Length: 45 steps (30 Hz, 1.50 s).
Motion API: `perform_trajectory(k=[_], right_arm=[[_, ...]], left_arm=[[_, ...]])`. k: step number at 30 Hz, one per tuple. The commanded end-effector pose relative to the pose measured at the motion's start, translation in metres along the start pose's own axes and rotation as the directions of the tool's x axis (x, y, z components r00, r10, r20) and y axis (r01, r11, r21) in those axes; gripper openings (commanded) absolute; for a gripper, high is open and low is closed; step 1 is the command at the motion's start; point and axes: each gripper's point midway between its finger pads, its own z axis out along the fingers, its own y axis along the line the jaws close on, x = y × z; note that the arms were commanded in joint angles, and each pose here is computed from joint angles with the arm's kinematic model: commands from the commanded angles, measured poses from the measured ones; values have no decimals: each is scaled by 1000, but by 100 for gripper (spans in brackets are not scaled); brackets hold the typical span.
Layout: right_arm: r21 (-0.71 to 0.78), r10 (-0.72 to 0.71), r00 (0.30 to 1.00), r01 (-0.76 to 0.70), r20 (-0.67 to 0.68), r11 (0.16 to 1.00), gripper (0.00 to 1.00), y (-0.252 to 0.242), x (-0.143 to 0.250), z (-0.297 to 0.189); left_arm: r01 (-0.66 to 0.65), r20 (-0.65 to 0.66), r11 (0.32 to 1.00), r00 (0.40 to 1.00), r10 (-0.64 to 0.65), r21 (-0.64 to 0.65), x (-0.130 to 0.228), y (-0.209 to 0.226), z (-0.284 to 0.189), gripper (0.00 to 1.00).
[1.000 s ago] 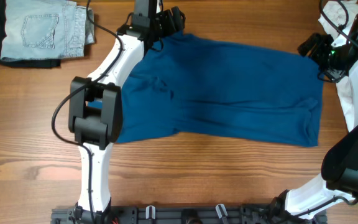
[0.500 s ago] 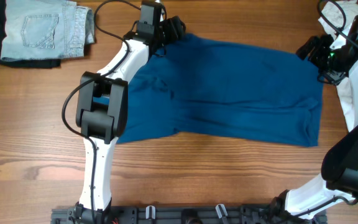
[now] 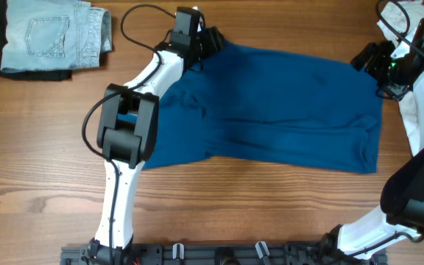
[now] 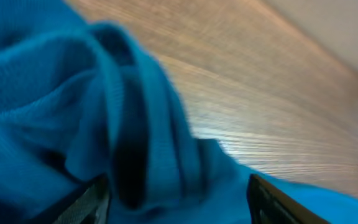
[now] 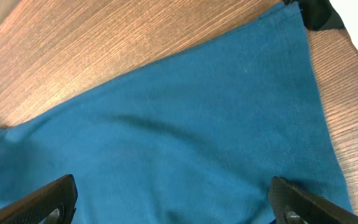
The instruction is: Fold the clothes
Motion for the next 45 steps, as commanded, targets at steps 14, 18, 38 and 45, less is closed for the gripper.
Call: perform_trajectory(k=[14, 18, 38, 45], right_arm=[[121, 3, 999, -8, 46, 993, 75, -23, -6, 9], [117, -3, 997, -5, 71, 993, 75, -22, -13, 12], [260, -26, 982, -24, 186, 965, 72, -89, -55, 76], [258, -31, 987, -12, 160, 966, 67, -101, -51, 104]], left_arm=[[6, 15, 1000, 1000, -6, -17, -4, 10, 6, 31], [6, 15, 1000, 1000, -6, -18, -4, 10, 7, 19], [14, -3, 996, 1000, -15, -84, 3, 24, 6, 16], [14, -3, 996, 1000, -15, -84, 3, 24, 6, 16]])
